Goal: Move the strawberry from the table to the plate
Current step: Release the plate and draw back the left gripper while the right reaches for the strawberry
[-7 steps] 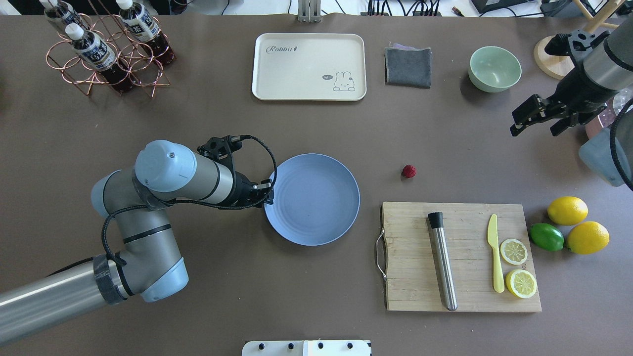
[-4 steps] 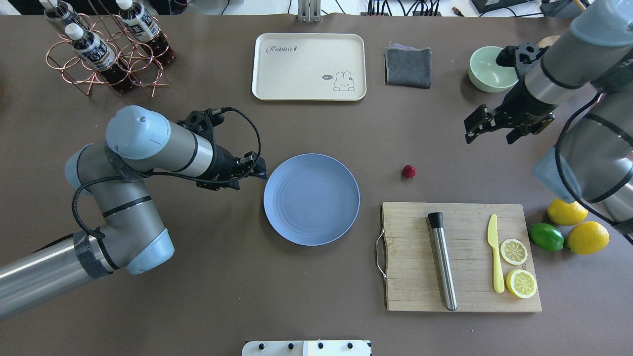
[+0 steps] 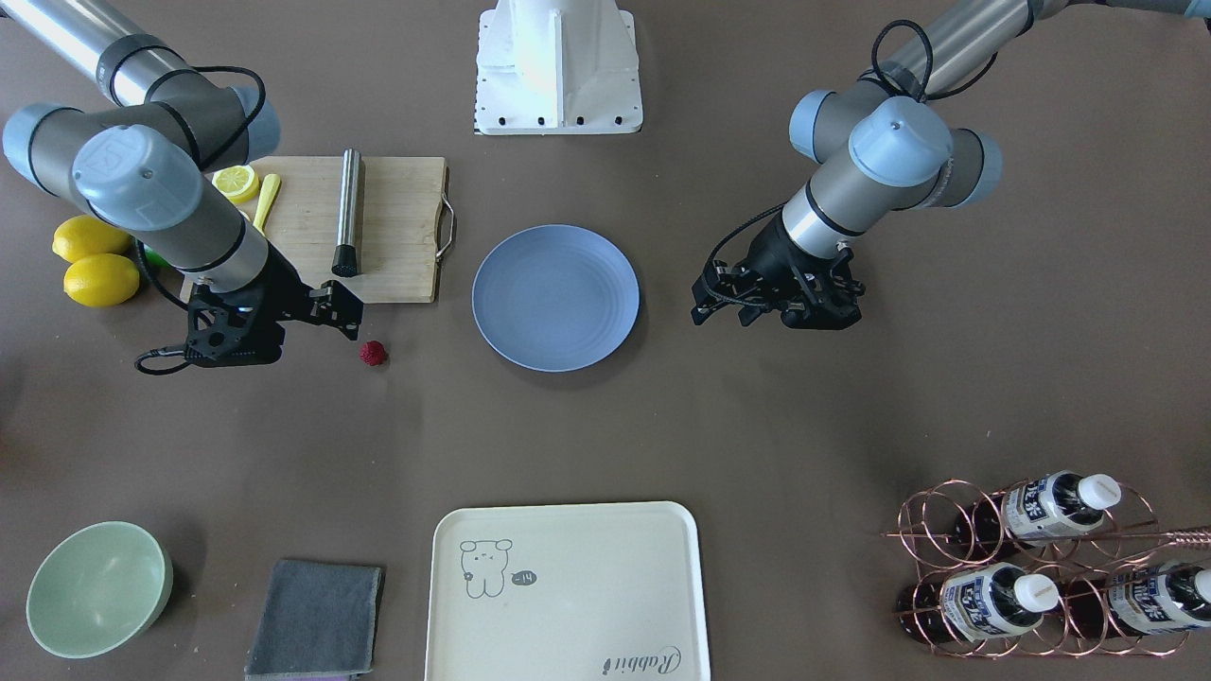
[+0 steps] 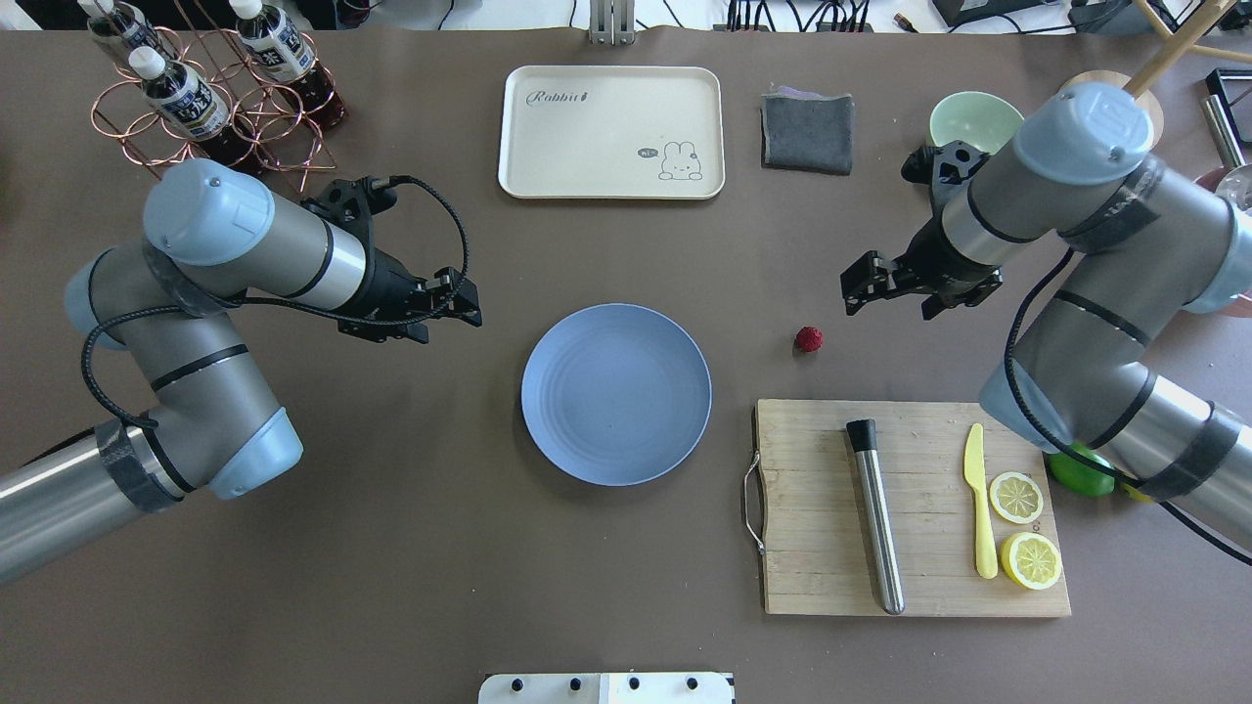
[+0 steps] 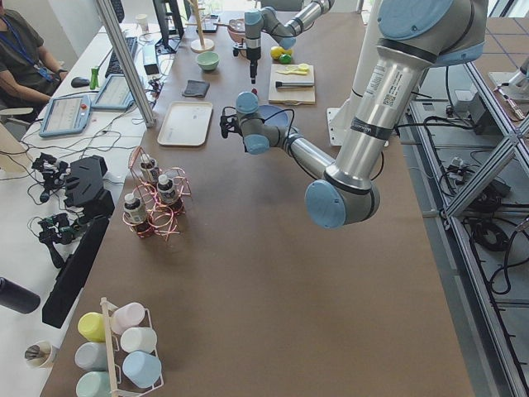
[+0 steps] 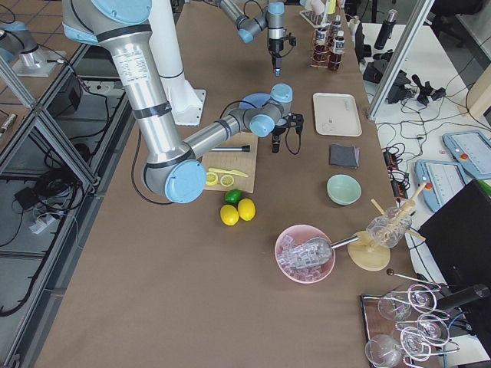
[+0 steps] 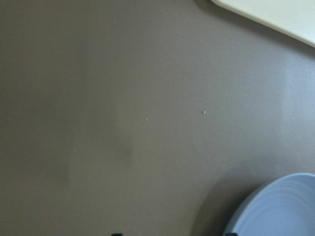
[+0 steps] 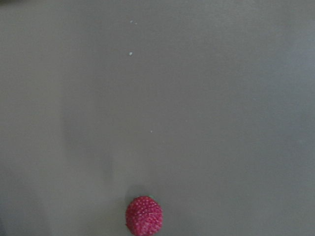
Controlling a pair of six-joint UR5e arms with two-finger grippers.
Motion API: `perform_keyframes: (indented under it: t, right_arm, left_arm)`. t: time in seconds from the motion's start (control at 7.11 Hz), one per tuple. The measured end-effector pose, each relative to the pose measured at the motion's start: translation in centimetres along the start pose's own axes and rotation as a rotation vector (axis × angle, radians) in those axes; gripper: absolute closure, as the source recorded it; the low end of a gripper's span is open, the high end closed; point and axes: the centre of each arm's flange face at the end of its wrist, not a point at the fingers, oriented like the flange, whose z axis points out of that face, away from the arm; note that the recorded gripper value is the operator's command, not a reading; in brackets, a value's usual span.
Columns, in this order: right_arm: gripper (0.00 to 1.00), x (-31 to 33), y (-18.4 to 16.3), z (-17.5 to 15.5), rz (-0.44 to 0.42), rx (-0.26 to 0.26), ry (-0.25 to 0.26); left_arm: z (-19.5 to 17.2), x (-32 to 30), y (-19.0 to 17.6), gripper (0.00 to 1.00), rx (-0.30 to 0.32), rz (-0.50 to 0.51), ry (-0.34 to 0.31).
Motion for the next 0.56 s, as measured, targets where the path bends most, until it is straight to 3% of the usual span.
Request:
perform_keyframes:
  t: [0.28,0.56]
  right_arm:
    - [0.21,-1.7,0.6,2.0,-0.013,0.010,0.021]
    - [0.55,-2.5,0.2,2.9,-0.015,0.013,0.032]
  left_arm:
    - [-0.1,-0.2,-0.2,0.24,-0.001,-0.005,-0.011]
    - [-0.1,-0.2,-0.2,0.22,-0.002,-0.007,-0.013]
